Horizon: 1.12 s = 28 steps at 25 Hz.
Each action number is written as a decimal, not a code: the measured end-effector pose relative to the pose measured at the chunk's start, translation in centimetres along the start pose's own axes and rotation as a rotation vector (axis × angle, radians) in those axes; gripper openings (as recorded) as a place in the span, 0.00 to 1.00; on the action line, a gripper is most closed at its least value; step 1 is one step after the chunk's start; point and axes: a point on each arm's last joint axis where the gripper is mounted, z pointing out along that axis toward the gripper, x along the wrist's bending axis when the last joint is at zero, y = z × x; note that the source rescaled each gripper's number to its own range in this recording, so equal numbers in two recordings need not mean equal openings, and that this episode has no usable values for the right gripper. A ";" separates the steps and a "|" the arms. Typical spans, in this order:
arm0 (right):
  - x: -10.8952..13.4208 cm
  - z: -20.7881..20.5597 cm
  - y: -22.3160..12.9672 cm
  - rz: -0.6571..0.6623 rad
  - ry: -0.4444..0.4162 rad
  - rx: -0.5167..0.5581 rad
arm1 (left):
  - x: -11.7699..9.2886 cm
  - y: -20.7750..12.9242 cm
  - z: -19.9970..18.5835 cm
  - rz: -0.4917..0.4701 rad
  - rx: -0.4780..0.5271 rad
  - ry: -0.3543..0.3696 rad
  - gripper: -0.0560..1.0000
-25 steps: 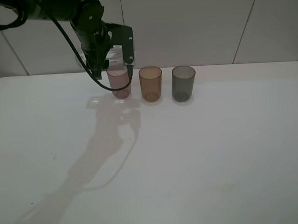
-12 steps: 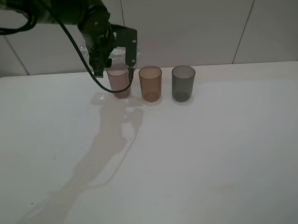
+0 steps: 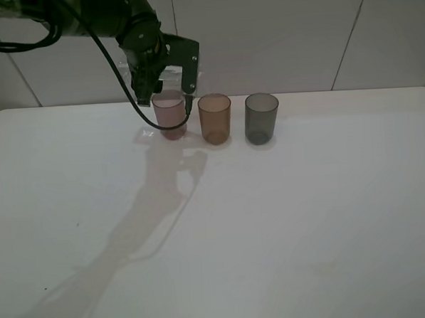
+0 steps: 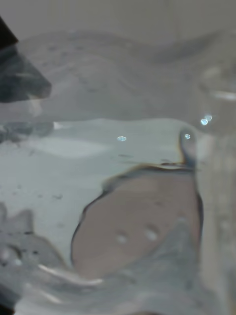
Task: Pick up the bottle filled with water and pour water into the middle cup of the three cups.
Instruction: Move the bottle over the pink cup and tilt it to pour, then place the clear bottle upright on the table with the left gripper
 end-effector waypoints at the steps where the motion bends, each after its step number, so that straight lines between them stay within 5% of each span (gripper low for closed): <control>1: 0.0 0.0 0.0 0.000 0.000 0.000 | 0.0 0.0 0.0 0.002 -0.003 0.004 0.06; 28: 0.0 0.0 0.0 0.000 0.000 0.000 | 0.4 0.5 0.6 0.117 -0.029 0.087 0.06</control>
